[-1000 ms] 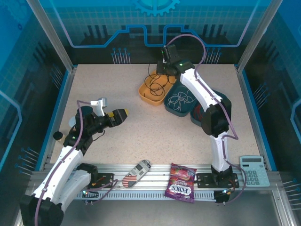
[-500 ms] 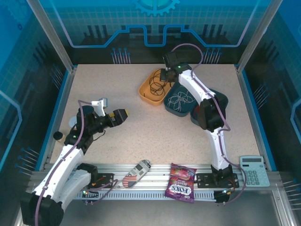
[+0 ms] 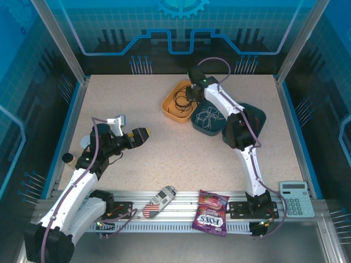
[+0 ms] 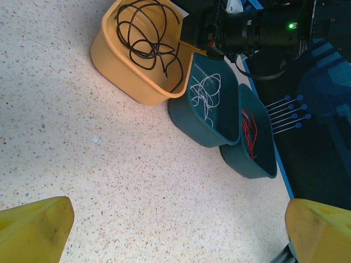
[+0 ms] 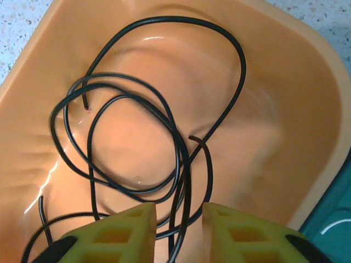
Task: Untangle the cables
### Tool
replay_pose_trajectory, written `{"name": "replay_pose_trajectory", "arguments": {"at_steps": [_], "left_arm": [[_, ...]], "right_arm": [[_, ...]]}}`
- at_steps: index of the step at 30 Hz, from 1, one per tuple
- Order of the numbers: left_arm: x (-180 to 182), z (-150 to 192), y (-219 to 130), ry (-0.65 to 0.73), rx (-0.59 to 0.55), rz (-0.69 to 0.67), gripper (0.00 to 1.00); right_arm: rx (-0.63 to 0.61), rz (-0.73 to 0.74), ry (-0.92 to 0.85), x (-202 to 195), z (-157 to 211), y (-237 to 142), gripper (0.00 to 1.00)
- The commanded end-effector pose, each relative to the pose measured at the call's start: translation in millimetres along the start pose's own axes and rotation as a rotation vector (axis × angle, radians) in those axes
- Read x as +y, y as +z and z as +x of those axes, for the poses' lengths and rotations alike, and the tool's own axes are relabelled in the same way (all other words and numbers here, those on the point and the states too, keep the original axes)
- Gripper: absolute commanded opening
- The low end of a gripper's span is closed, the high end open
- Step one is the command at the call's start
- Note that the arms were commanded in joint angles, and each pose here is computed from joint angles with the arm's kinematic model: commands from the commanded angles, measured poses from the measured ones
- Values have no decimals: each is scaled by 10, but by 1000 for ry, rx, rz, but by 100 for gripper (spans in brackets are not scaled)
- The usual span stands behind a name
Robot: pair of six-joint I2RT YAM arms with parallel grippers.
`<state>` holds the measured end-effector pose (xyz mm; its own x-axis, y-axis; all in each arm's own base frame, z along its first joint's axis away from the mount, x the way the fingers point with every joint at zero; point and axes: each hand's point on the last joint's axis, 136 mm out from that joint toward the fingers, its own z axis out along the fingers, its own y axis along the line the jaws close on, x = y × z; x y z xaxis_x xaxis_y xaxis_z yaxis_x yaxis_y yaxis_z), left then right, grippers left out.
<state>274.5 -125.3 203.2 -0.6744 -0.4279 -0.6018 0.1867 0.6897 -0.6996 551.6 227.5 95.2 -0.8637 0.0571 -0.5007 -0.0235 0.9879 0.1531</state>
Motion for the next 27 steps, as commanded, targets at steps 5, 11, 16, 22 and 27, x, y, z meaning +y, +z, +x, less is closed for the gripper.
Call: {"name": "replay_pose_trajectory", "arguments": {"at_steps": [5, 11, 16, 22, 27], "left_arm": [[88, 13, 2, -32, -5, -32, 99], [98, -21, -5, -34, -20, -44, 99], [138, -82, -23, -33, -52, -74, 99], [300, -203, -80, -28, -141, -166, 99], [530, -343, -138, 22, -252, -280, 99]], "right_arm": [[-77, 47, -88, -1, -218, -466, 42], [-184, 79, -133, 18, -324, -1076, 50], [-261, 77, -139, -22, -180, -1544, 56], [-347, 82, -95, -290, 308, -1930, 64], [-429, 124, -58, -639, 792, -2214, 100]]}}
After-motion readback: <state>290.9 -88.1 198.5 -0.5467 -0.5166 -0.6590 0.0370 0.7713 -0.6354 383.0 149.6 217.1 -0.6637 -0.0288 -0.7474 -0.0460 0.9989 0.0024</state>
